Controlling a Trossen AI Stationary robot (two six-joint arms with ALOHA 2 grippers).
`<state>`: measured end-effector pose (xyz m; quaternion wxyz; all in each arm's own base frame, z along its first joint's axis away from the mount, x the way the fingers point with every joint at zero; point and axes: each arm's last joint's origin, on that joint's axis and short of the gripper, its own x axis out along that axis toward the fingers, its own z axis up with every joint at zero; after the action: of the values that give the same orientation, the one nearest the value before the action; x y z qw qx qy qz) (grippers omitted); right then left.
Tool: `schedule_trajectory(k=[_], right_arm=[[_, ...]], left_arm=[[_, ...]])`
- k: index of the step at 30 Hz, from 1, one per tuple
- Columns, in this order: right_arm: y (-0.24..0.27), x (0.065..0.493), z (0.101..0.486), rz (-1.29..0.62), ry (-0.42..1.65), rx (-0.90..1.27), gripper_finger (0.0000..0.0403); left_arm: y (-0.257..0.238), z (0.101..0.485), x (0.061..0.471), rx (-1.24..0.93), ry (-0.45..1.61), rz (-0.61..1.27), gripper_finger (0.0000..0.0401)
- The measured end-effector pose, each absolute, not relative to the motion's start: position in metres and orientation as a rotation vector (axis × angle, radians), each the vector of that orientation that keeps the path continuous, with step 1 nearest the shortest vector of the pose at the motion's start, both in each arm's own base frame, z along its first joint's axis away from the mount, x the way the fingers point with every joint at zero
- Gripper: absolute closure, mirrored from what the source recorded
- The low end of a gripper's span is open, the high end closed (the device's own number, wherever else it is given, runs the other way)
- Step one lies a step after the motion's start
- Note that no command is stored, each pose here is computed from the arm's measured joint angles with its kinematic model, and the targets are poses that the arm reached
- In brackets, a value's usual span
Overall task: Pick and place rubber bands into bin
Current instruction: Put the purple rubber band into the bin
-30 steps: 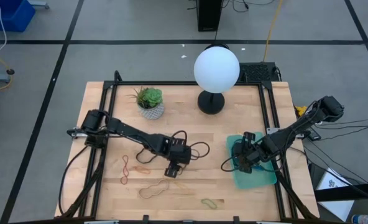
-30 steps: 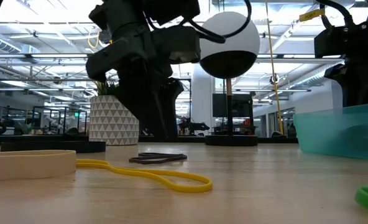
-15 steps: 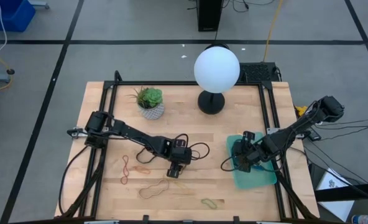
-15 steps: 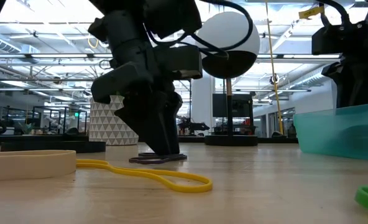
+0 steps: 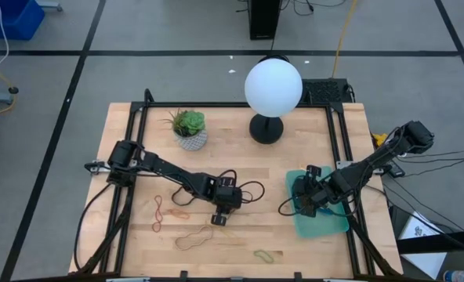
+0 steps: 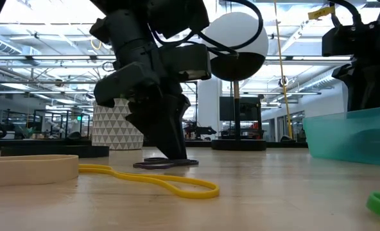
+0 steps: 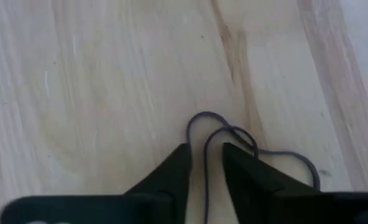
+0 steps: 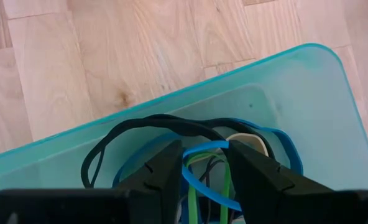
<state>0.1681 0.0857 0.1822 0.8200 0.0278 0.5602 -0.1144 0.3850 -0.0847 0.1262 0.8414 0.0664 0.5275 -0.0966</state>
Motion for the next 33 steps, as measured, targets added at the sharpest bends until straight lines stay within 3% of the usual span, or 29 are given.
schedule_trajectory(k=[7, 18, 33], right_arm=[[0.086, 0.168, 0.182, -0.242, 1.193, 0.057, 0.0277], [0.086, 0.168, 0.182, -0.228, 1.196, 0.038, 0.0279], [0.087, 0.17, 0.184, -0.204, 1.175, 0.033, 0.0282]], left_arm=[[-0.079, 0.127, 0.389, 0.14, 1.082, -0.177, 0.0393], [-0.08, 0.132, 0.388, 0.141, 1.07, -0.219, 0.0395], [-0.078, 0.175, 0.385, 0.174, 0.932, -0.247, 0.0398]])
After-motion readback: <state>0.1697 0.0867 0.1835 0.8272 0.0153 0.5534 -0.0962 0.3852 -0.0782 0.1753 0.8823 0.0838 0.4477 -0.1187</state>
